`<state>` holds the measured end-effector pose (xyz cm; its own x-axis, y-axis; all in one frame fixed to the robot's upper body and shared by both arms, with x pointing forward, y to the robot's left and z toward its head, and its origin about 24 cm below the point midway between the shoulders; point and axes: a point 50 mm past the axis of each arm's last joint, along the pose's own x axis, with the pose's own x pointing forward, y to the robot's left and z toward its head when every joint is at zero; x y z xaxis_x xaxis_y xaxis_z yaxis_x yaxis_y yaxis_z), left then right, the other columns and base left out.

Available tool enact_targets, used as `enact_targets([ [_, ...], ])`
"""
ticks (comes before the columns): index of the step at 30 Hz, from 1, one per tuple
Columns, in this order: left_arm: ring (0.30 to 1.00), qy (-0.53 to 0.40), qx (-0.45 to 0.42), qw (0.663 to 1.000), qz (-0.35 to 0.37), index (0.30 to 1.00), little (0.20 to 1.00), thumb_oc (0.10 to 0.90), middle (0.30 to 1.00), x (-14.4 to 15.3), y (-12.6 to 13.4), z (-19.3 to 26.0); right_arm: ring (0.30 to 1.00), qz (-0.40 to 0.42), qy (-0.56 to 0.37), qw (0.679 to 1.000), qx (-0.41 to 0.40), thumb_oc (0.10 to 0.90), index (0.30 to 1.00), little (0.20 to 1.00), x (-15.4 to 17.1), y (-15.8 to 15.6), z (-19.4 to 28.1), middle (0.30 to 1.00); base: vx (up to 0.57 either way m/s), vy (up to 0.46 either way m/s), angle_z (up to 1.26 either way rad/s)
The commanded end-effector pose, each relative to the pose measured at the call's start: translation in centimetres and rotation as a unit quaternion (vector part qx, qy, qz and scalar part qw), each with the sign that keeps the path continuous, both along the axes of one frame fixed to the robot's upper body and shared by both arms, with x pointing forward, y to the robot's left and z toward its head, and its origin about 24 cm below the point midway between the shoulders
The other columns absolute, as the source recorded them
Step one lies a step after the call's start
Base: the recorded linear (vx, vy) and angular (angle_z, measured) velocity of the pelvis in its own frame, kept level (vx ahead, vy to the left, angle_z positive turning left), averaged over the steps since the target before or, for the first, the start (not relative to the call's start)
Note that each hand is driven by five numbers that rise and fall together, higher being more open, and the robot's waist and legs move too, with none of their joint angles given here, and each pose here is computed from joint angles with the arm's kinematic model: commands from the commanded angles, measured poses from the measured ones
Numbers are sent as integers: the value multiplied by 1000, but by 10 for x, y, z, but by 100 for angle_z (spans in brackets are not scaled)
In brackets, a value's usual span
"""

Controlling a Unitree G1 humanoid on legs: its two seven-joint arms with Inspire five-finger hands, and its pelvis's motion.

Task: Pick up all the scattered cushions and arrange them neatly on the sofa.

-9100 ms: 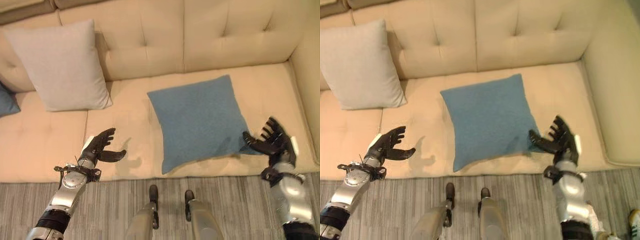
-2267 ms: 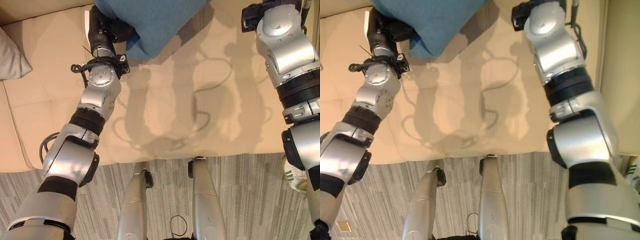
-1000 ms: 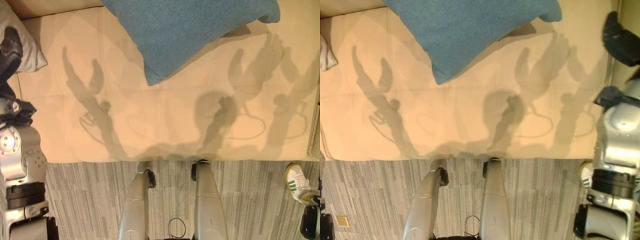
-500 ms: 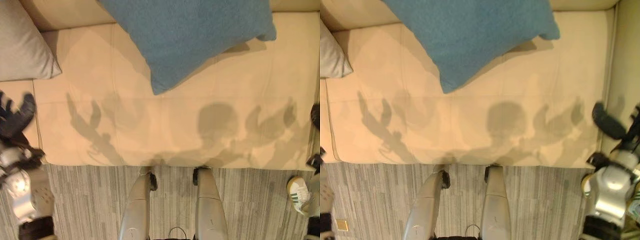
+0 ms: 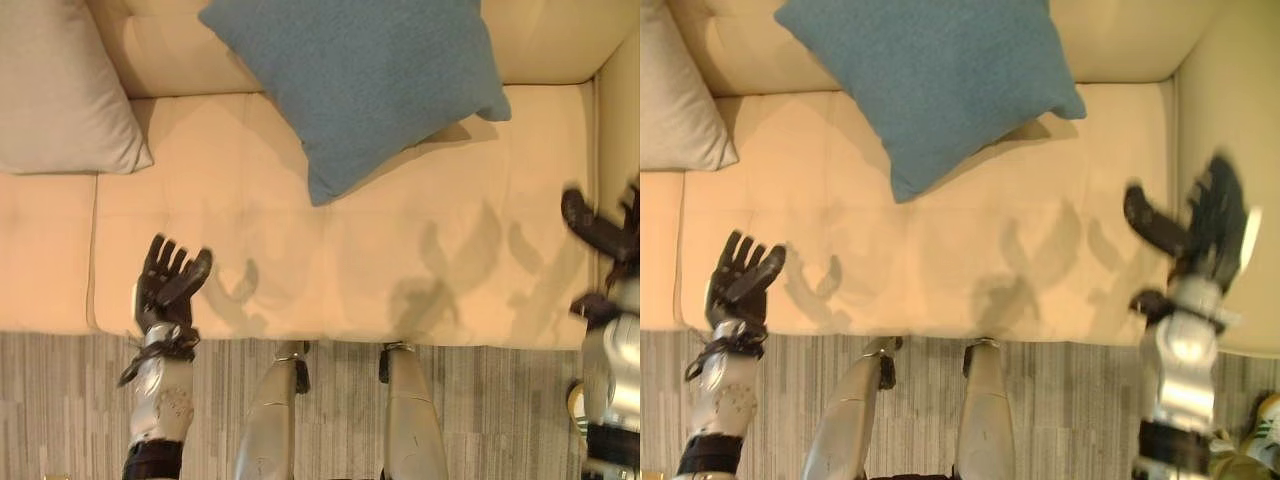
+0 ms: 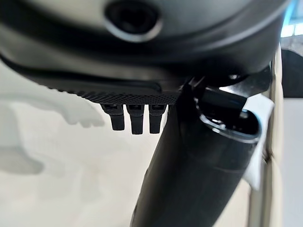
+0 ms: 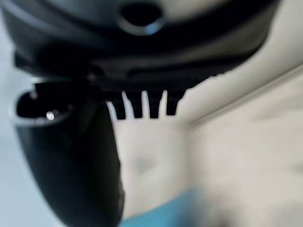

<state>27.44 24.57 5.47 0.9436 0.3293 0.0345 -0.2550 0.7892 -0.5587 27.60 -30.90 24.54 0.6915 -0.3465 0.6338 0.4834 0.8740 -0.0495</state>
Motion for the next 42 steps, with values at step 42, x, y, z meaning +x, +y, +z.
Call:
enact_targets([
  [42,900,-152,-66,968,-190,900,900,800,900,111,-149,159,900,98,16,992,-74,800,900,900,89,87,104,900,10,-9,4],
])
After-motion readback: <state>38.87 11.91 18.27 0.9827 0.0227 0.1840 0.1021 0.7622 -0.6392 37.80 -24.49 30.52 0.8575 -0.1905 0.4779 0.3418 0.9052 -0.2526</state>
